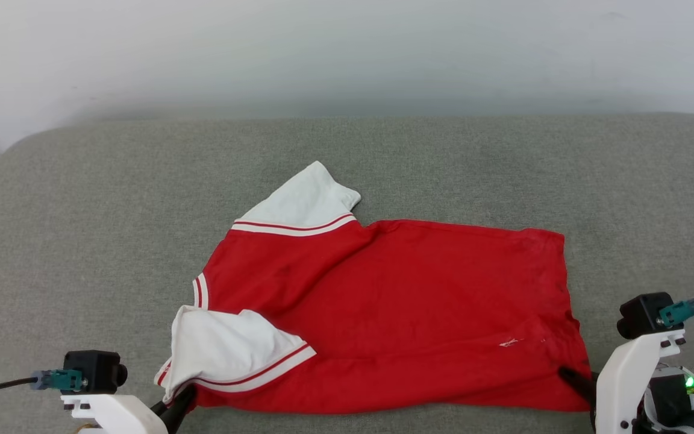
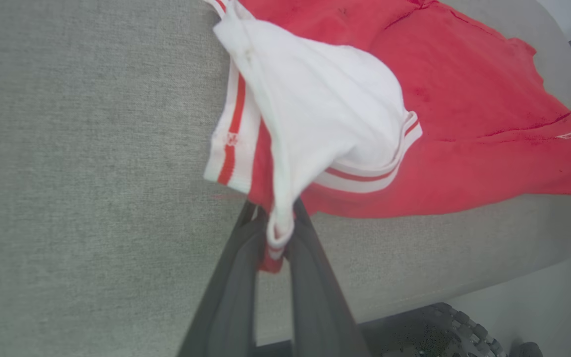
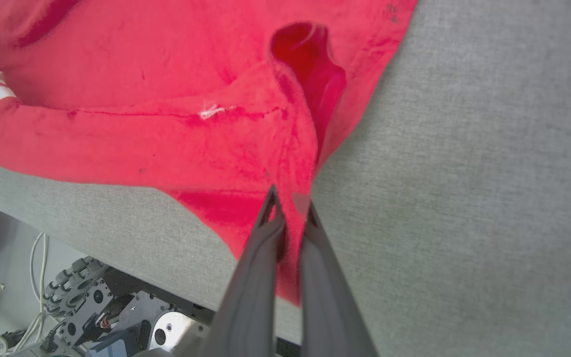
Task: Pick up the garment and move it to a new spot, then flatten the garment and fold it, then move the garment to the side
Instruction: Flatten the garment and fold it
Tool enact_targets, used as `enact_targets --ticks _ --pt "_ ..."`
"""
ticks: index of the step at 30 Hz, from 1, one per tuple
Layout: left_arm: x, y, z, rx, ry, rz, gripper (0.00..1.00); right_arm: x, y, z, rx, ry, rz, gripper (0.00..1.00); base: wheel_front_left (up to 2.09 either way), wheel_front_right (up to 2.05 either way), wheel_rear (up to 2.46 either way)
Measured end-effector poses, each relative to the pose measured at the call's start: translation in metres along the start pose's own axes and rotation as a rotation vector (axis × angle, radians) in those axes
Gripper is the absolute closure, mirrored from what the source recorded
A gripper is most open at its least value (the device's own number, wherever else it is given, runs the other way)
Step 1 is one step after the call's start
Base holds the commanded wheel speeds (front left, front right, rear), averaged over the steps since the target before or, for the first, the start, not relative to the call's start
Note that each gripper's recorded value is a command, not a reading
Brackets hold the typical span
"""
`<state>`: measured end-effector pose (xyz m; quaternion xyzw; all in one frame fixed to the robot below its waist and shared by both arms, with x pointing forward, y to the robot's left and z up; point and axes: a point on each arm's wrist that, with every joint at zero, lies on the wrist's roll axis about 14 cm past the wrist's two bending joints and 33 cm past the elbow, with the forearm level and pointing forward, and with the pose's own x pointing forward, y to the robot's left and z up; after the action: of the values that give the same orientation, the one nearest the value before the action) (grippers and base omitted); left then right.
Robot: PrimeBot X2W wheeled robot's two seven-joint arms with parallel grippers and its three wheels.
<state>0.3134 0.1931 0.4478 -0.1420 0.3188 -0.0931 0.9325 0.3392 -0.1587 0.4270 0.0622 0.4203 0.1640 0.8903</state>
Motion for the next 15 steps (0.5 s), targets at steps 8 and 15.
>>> enact_targets --ticks 8,15 --pt "0.024 -0.003 -0.033 -0.148 0.079 -0.033 0.02 0.017 -0.003 -0.018 0.1 -0.008 0.004 0.0 0.0 0.0 0.0" --pt "0.036 0.019 -0.013 -0.122 -0.016 0.033 0.0 0.013 -0.005 0.0 0.083 -0.234 -0.018 0.0 0.0 0.0 0.0"
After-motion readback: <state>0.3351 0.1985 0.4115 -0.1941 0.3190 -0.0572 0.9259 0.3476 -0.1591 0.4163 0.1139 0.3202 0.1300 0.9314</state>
